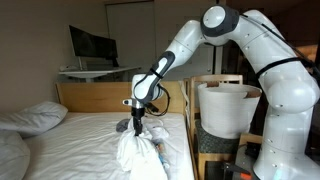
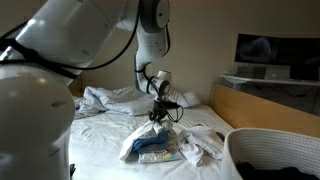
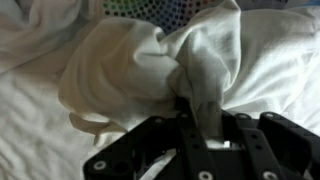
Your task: Put the clothes on the bed in the laundry hamper
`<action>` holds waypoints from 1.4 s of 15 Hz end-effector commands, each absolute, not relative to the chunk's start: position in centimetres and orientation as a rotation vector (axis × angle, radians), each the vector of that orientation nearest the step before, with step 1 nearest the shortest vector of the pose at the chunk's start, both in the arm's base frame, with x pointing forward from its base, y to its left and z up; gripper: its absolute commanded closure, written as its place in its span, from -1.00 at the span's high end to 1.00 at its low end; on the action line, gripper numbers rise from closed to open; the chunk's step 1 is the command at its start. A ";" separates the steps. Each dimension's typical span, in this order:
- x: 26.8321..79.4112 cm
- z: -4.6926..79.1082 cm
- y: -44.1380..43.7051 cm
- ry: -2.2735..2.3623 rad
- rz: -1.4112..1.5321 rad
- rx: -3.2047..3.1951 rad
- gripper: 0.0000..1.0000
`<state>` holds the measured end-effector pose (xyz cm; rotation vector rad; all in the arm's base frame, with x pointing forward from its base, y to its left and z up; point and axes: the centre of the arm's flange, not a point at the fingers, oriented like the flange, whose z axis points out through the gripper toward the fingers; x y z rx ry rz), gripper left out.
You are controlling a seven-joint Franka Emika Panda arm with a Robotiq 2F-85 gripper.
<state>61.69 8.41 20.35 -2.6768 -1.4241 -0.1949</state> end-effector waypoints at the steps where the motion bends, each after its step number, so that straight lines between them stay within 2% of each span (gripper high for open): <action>1: 63.9 26.5 16.5 -1.480 -0.295 -2.629 -0.79; 2: 64.4 27.8 18.8 -1.499 -0.322 -2.619 -0.79; 9: 67.6 39.3 15.5 -1.447 -0.570 -2.682 -0.80; 14: 67.8 45.1 13.2 -1.417 -0.690 -2.799 -0.80; 18: 66.5 47.5 11.6 -1.308 -0.641 -2.948 -0.80; 21: 64.4 46.9 9.4 -1.078 -0.474 -3.098 -0.79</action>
